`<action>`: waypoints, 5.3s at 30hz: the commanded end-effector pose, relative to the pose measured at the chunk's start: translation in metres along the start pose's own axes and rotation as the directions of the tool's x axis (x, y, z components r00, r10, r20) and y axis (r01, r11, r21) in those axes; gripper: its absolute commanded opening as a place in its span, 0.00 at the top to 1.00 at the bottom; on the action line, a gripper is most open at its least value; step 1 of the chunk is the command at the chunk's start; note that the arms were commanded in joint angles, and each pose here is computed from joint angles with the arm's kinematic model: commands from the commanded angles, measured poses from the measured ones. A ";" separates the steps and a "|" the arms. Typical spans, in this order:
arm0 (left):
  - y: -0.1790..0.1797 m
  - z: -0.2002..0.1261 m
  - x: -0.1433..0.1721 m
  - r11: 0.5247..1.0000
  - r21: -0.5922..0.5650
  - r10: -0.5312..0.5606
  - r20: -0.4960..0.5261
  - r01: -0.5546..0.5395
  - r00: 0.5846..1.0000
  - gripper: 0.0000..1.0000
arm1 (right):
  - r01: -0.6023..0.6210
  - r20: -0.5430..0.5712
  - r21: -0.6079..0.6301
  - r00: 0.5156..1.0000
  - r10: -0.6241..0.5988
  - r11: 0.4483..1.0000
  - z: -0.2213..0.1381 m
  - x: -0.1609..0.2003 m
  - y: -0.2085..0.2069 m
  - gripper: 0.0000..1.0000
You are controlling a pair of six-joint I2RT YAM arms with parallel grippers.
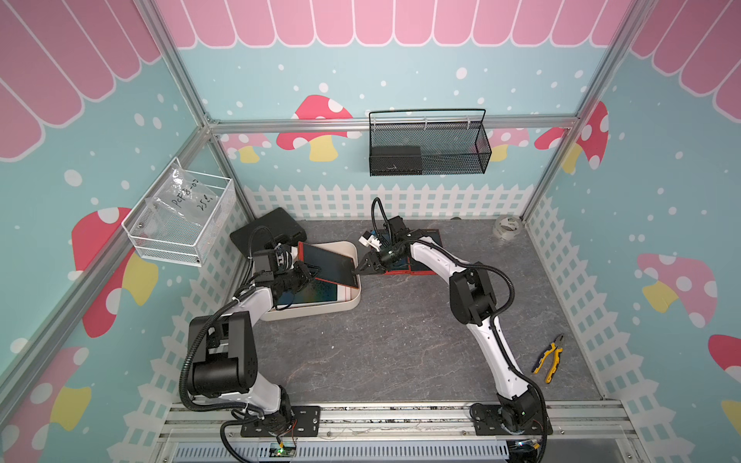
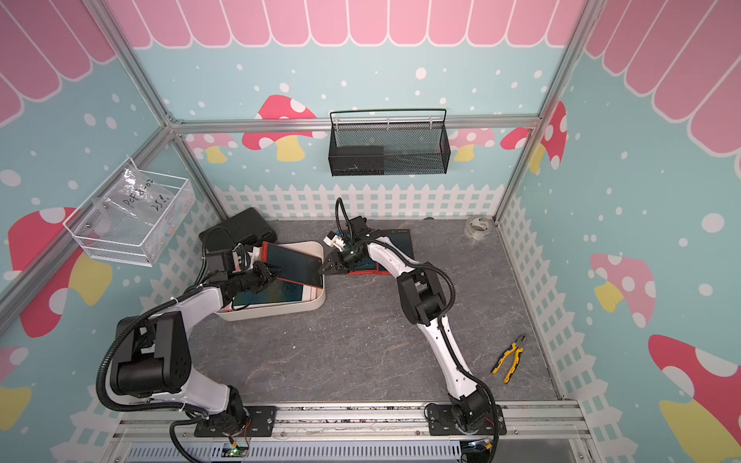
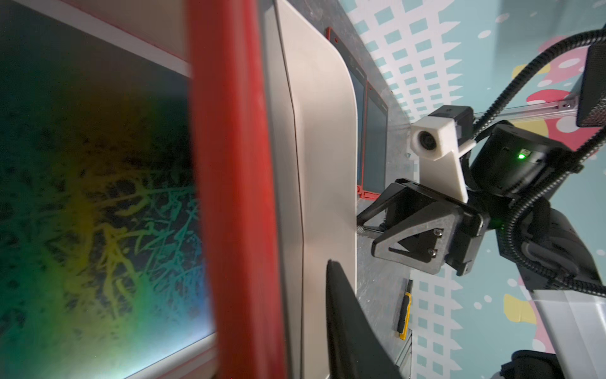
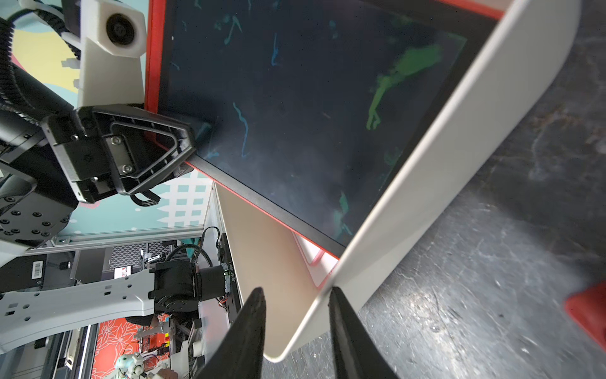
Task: Take out the writing tablet from the storage box
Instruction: Pick up the writing tablet from the storage box, then place the writing tablet at the center of the board.
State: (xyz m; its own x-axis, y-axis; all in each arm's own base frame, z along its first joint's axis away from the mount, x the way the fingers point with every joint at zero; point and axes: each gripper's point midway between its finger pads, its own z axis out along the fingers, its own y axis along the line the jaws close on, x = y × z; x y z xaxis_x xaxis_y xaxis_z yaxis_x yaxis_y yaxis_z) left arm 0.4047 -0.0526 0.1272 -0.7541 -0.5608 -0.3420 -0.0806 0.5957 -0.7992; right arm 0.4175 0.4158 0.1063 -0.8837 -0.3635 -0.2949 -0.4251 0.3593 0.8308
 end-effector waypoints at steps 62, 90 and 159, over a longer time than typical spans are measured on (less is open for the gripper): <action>-0.160 0.005 -0.015 0.947 0.236 -0.304 0.428 0.219 0.851 0.91 | -0.268 0.305 -0.211 0.896 0.324 0.940 -0.105 0.007 0.074 0.62; -0.194 0.031 -0.002 0.934 0.283 -0.314 0.367 0.217 0.876 0.90 | -0.250 0.424 -0.306 0.828 0.367 0.919 -0.112 -0.033 0.068 0.72; -0.173 0.061 0.055 0.920 0.291 -0.310 0.127 0.264 0.942 0.57 | -0.237 0.558 -0.375 0.714 0.423 0.896 -0.181 -0.035 0.012 0.93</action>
State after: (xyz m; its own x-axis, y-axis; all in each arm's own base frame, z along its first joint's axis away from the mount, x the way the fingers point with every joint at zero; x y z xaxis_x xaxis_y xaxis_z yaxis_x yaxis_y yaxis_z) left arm 0.4235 -0.2284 0.1989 -0.6015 -0.7910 -0.1120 -0.1305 0.2356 -0.9630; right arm 0.4821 0.2894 0.1967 -0.9280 0.3677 -0.0597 -0.0295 0.0871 0.9958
